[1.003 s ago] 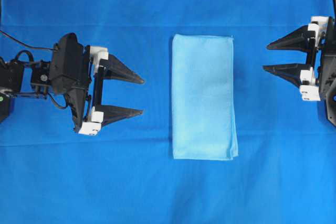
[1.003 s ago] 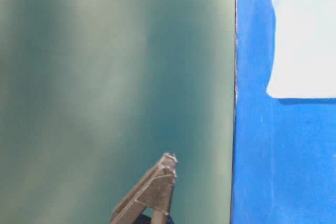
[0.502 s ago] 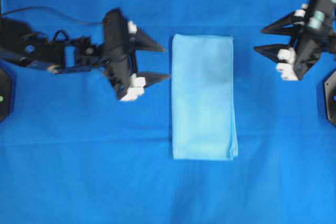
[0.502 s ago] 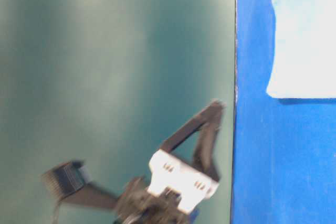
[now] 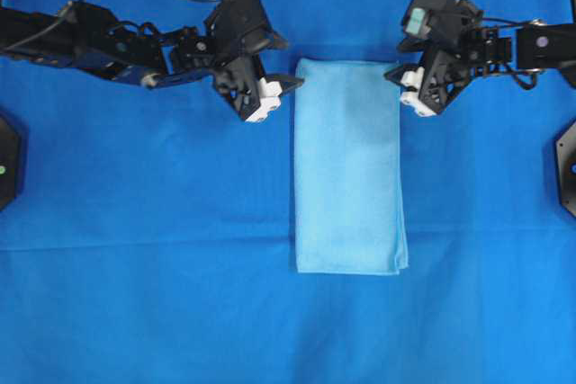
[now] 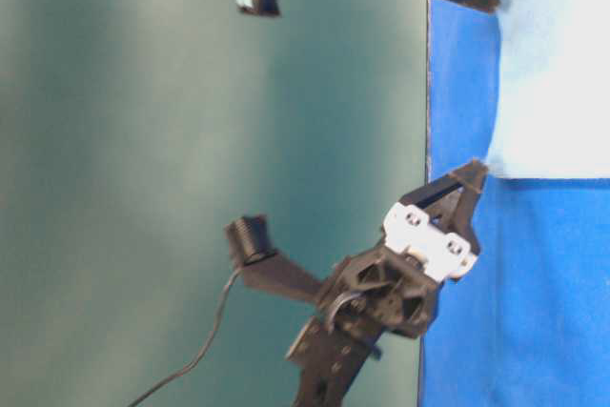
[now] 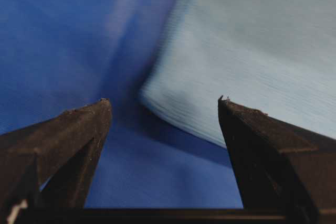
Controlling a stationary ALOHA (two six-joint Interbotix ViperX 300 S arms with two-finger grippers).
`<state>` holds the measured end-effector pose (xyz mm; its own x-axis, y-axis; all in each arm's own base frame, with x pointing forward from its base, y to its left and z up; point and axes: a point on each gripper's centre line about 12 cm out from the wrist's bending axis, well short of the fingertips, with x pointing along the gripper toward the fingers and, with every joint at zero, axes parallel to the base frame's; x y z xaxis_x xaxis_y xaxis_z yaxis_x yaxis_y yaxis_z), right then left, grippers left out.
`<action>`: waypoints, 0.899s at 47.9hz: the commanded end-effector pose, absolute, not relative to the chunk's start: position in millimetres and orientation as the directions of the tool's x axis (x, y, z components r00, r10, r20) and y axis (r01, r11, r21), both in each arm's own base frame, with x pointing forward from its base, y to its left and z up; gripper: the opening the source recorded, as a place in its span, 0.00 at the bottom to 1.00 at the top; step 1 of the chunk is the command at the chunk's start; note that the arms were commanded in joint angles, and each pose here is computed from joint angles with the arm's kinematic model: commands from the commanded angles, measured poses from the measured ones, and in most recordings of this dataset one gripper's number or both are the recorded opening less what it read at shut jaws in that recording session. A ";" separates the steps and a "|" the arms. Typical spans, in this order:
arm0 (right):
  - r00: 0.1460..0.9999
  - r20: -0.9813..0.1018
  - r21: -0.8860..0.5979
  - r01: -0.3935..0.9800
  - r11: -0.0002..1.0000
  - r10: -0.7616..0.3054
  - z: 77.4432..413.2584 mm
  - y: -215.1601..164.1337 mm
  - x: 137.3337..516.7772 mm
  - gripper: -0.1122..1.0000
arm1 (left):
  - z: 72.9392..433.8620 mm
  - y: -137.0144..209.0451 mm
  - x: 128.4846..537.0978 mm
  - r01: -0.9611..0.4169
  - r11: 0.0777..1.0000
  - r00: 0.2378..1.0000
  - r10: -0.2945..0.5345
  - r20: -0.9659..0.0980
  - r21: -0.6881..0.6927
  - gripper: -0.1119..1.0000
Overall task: Fold the light blue towel.
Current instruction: 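Move both grippers to the top corners of the vertical strip and grasp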
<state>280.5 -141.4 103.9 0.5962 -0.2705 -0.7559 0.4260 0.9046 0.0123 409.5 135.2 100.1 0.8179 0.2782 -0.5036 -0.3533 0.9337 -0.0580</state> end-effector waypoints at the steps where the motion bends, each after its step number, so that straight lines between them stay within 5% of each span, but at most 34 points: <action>1: 0.601 -0.751 0.011 0.425 0.905 -0.273 103.6 -147.2 288.5 0.66 | 105.6 144.1 417.5 -0.362 0.930 0.828 0.294 -0.478 -0.056 0.81; 16: 0.548 -0.787 -0.003 0.453 0.891 -0.282 89.8 -156.8 288.4 0.65 | 75.4 150.2 422.9 -0.360 0.933 0.784 0.286 -0.551 -0.028 0.76; 20: 0.535 -0.795 -0.008 0.460 0.888 -0.285 88.6 -157.0 286.6 0.57 | 73.1 149.7 421.5 -0.350 0.937 0.772 0.281 -0.570 -0.012 0.64; 28: 0.508 -0.812 -0.011 0.481 0.877 -0.288 86.1 -155.3 280.3 0.16 | 72.9 149.4 421.0 -0.331 0.944 0.768 0.279 -0.576 0.017 0.22; 30: 0.507 -0.812 -0.009 0.483 0.876 -0.288 85.8 -155.0 279.8 0.15 | 73.2 149.6 421.3 -0.326 0.945 0.768 0.279 -0.576 0.023 0.15; 43: 0.518 -0.803 -0.008 0.486 0.874 -0.295 90.4 -156.7 282.6 0.15 | 84.2 153.4 426.2 -0.314 0.948 0.776 0.286 -0.562 0.048 0.13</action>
